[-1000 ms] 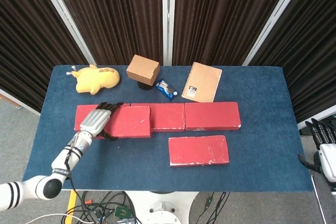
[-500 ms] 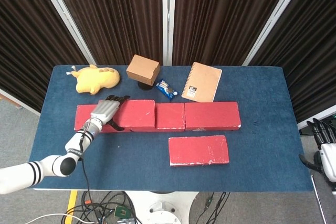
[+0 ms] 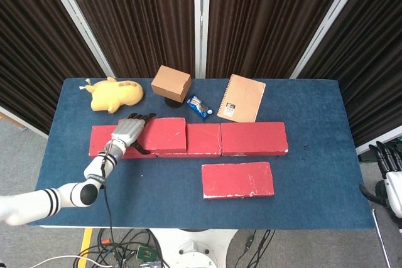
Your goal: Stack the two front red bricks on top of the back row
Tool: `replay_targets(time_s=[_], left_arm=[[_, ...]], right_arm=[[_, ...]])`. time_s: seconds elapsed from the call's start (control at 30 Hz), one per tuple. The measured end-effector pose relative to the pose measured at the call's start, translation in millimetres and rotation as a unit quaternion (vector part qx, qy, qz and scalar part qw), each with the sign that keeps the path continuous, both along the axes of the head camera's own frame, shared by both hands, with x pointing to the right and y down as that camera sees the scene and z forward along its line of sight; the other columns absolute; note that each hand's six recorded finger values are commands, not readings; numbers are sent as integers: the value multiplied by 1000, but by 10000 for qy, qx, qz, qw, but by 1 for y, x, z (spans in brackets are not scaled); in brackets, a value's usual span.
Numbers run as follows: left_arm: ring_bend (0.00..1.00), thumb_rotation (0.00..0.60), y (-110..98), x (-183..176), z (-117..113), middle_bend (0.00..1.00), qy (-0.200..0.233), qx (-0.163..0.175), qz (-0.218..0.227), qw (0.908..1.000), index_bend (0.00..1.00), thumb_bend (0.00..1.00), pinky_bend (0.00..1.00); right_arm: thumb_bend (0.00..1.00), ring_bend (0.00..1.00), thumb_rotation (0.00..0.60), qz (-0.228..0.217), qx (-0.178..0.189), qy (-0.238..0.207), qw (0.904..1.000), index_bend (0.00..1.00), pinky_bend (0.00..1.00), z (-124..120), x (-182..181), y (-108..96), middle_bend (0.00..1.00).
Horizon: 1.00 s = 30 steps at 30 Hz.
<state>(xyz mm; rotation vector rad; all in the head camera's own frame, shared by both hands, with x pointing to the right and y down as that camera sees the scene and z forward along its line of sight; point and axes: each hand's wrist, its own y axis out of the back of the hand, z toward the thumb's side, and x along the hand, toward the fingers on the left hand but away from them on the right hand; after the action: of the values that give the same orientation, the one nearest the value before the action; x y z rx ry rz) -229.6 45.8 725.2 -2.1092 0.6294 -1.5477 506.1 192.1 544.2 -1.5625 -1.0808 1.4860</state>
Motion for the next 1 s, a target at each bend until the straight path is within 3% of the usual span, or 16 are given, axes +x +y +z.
replay_targets(time_s=[0.67, 1.0], left_arm=[[108, 600, 3, -1, 7, 165, 14, -138, 26, 9999, 0, 0, 0], [19, 600, 5, 0, 10, 122, 42, -146, 35, 9999, 0, 0, 0]], right_arm=[[183, 0, 600, -5, -43, 21, 10000, 0, 0, 2, -1, 0, 0], [184, 0, 600, 15, -41, 22, 10000, 0, 0, 3, 0, 1, 0]])
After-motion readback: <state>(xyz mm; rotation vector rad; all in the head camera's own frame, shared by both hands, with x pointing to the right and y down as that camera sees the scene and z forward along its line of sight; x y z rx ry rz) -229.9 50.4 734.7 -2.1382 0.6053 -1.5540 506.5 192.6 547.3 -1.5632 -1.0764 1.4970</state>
